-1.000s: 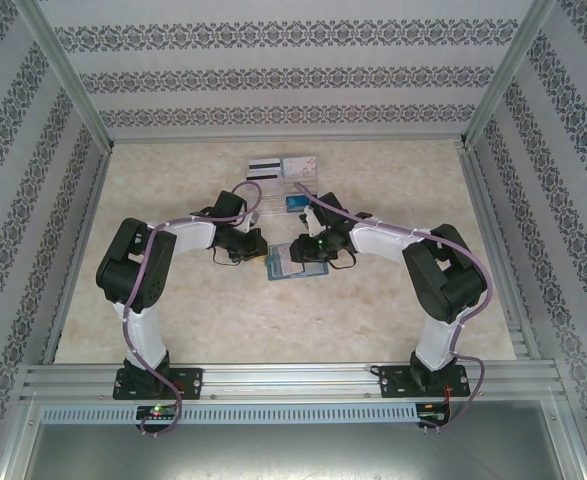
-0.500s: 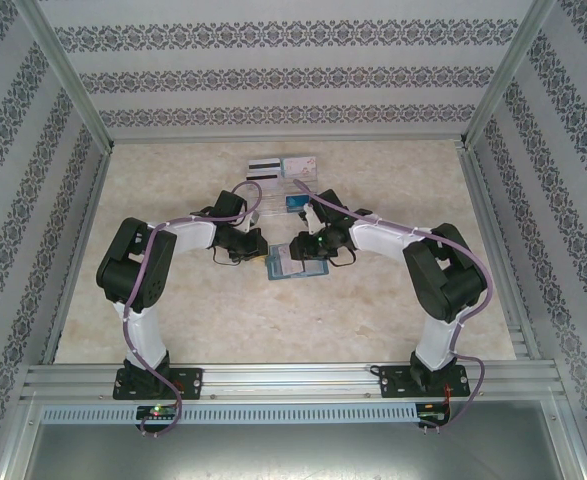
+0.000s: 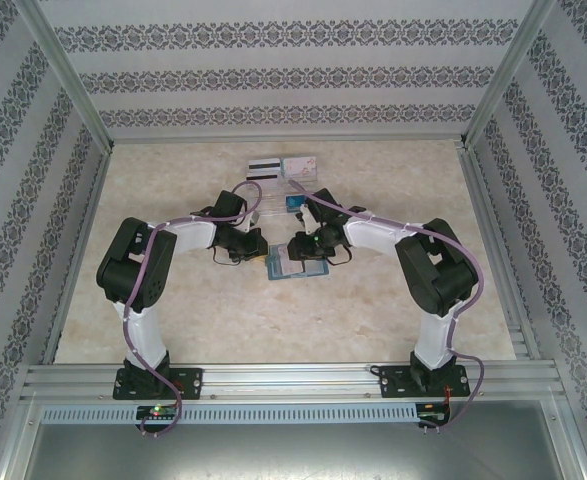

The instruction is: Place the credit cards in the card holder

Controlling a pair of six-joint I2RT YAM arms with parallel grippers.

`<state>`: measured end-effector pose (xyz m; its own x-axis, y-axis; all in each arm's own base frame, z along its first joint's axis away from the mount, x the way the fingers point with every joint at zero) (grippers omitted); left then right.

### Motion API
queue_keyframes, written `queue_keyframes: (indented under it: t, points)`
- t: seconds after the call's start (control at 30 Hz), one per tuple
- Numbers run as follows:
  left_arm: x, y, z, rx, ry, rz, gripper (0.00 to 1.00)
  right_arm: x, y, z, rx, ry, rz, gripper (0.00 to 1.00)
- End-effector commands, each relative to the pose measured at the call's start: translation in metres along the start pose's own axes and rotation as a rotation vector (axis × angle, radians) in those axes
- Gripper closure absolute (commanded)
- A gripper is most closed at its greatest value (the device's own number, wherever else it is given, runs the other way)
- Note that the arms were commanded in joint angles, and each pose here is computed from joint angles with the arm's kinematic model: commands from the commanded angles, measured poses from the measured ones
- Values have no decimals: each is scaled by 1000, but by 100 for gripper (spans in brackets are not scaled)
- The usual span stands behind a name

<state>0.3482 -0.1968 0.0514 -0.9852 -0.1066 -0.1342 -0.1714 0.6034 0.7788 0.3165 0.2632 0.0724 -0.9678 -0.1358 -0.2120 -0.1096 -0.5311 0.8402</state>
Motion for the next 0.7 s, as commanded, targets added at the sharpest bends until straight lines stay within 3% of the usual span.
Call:
queue_keyframes:
  t: [0.0, 0.2, 0.4, 0.67]
  points:
    - [11, -16, -1, 10, -12, 50, 90, 2, -8, 6, 20, 28, 29, 62]
    - [13, -14, -1, 7, -15, 51, 90, 5, -16, 6, 29, 32, 56, 62]
    - [16, -17, 2, 6, -10, 57, 90, -5, 10, -5, 81, 35, 5, 61]
    - [13, -15, -1, 11, -8, 47, 90, 2, -9, 5, 74, 60, 57, 61]
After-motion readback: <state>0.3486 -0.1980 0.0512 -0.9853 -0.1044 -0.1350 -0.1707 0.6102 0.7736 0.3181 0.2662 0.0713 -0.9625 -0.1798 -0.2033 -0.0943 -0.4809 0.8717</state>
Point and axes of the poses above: each hand's point on the last joint's axis, 136 mm out from that joint toward the fingers, its own y axis back along the fingers, its own z axis along the line the jaws close on, x = y × z, the point moved 4 cm from there along y, back along the fingers, and after that the axes turned 1 degree about -y, right-handed, at the moved point
